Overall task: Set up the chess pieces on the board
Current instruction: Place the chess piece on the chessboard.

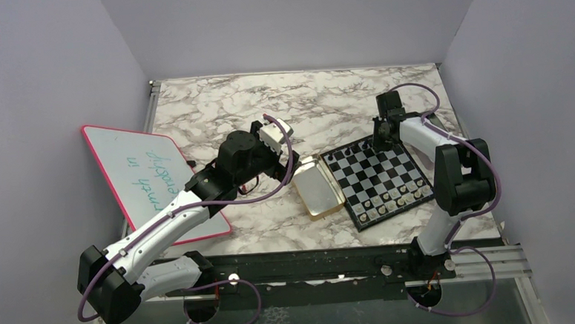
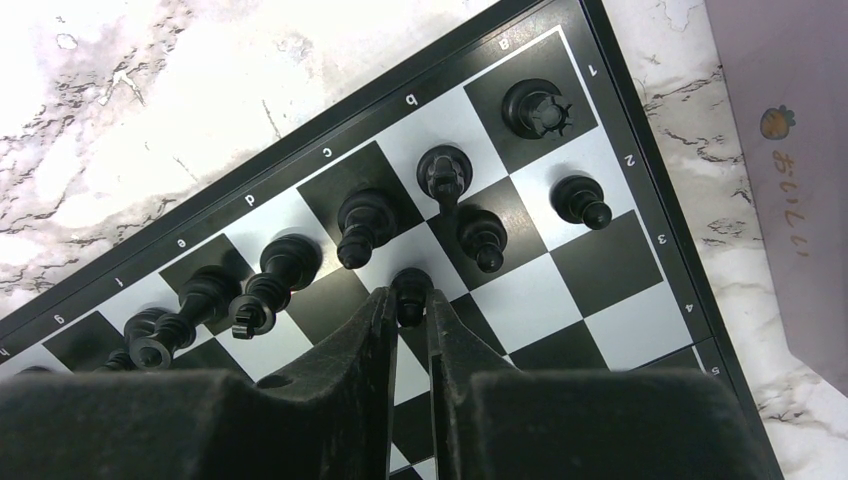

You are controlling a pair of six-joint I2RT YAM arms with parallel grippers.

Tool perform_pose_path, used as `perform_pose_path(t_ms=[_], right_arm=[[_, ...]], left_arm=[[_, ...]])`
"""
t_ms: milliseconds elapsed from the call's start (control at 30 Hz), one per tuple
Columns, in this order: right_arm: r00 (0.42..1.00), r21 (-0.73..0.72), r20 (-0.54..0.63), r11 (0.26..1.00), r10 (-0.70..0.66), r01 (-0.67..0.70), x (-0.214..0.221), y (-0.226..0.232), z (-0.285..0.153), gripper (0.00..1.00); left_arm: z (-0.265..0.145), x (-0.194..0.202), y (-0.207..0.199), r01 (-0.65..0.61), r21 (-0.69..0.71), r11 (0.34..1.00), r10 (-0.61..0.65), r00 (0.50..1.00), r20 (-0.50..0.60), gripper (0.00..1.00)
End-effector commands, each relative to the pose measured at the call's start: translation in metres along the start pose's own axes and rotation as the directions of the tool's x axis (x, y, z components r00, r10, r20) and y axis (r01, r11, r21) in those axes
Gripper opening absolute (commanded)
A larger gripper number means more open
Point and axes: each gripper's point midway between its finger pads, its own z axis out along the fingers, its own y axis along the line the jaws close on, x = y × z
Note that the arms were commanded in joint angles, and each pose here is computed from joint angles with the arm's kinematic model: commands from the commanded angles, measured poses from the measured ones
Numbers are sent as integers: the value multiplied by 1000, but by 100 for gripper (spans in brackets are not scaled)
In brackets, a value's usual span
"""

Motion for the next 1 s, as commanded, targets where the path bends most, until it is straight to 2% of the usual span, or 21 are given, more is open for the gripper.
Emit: perform_pose_path(t_ms=[0, 567, 967], right_arm=[[1000, 15, 20, 1000, 9, -9, -9, 1, 1, 23], [999, -20, 46, 1000, 23, -22, -27, 6, -32, 28], [971, 63, 225, 993, 79, -95, -82, -31, -58, 27]], left_arm=[[-4, -8, 2, 5, -13, 1000, -5, 999, 35, 99], [-4, -9, 2, 8, -11, 1000, -8, 999, 40, 99], [-4, -10, 2, 16, -15, 1000, -16, 999, 43, 99]])
